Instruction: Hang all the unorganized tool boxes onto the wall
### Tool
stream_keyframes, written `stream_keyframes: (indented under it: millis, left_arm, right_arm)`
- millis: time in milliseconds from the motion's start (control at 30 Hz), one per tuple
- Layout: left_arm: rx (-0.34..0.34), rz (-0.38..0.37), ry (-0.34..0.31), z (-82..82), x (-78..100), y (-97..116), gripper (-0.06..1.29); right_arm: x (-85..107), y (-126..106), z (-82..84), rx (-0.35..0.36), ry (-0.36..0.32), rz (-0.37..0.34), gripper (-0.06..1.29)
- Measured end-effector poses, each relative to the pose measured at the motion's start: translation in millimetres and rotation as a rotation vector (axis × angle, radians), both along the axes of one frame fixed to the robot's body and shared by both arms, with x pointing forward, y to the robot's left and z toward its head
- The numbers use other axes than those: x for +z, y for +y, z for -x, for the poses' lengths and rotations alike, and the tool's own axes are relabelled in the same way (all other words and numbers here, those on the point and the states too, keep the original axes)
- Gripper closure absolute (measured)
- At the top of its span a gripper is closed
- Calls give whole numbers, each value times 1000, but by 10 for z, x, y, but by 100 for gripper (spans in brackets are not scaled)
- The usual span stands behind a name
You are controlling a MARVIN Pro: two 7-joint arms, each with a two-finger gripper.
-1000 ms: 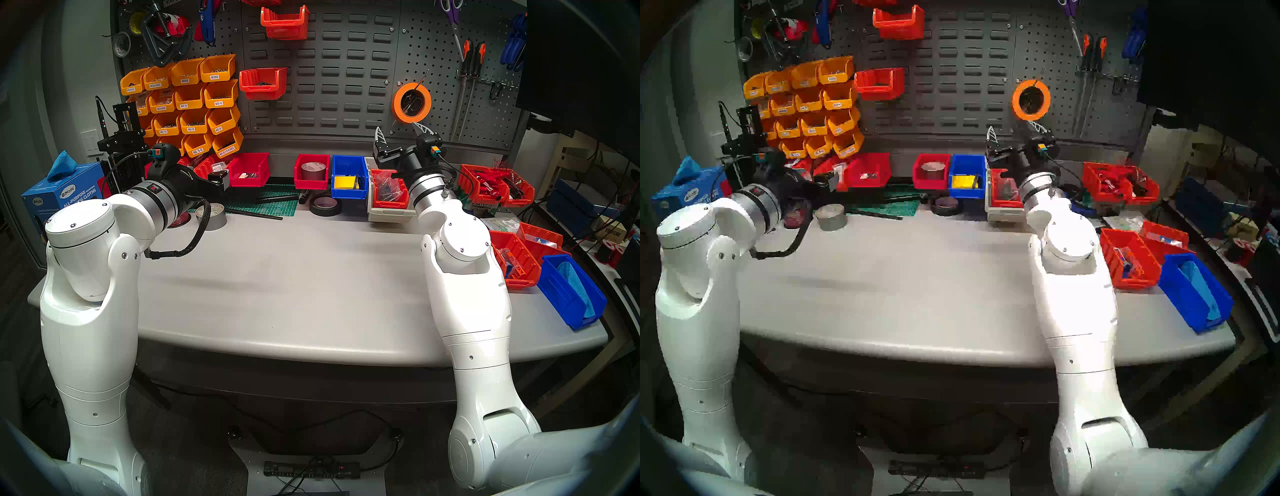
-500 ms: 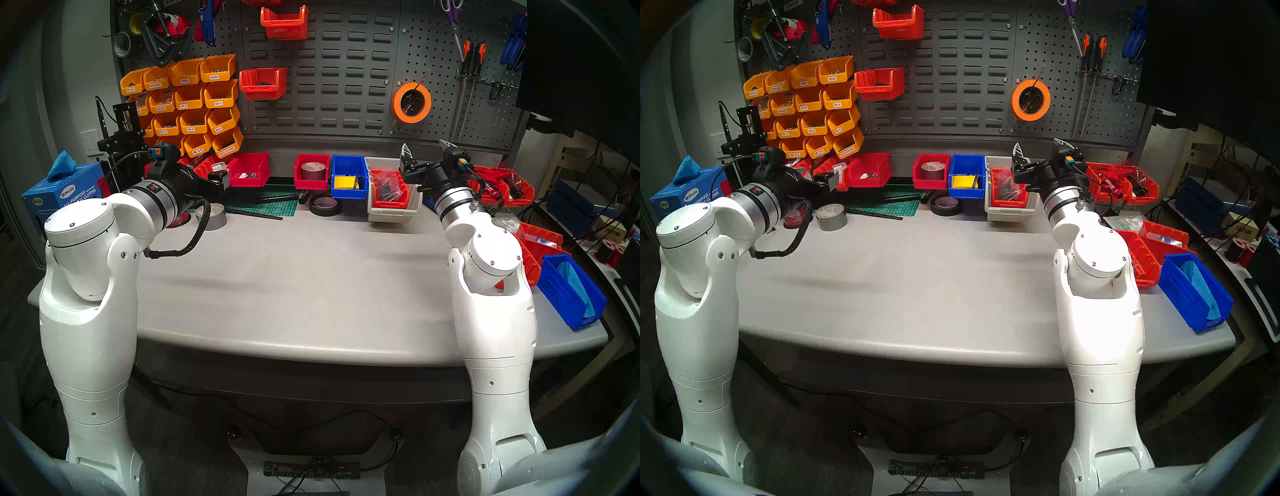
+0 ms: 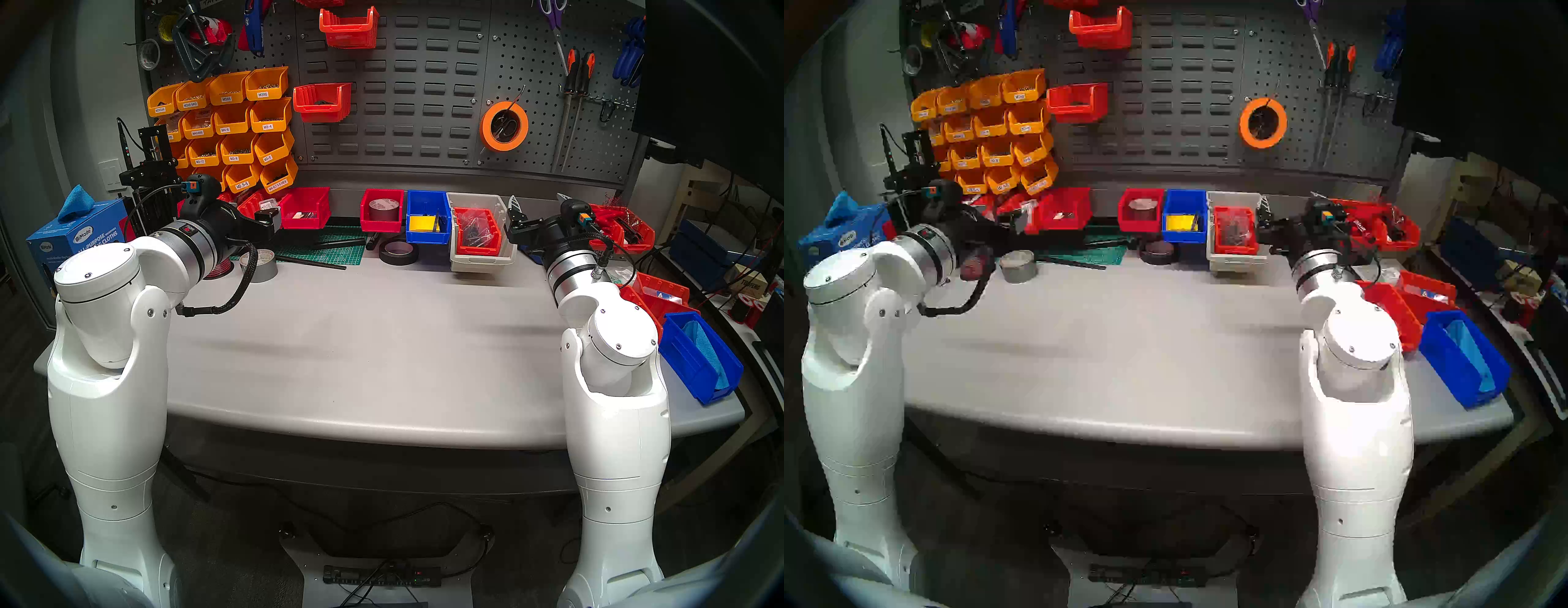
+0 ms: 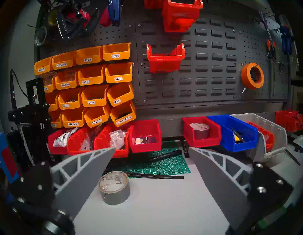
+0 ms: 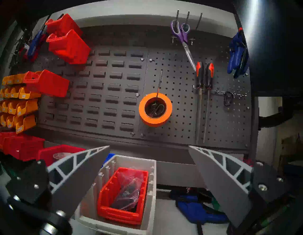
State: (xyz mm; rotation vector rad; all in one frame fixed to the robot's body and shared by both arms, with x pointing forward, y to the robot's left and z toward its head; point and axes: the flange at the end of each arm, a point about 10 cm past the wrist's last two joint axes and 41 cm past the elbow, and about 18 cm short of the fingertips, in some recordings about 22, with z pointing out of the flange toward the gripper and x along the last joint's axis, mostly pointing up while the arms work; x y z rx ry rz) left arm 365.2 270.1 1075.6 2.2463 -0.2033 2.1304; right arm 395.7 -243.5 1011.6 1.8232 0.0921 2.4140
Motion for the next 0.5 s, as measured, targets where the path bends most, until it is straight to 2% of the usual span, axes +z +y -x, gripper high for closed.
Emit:
stream_keyframes:
  millis: [500]
  left_arm:
    - [-1, 0, -1, 0, 3, 1, 2]
  right_arm:
    - [-316, -235, 235, -132, 116, -34, -2]
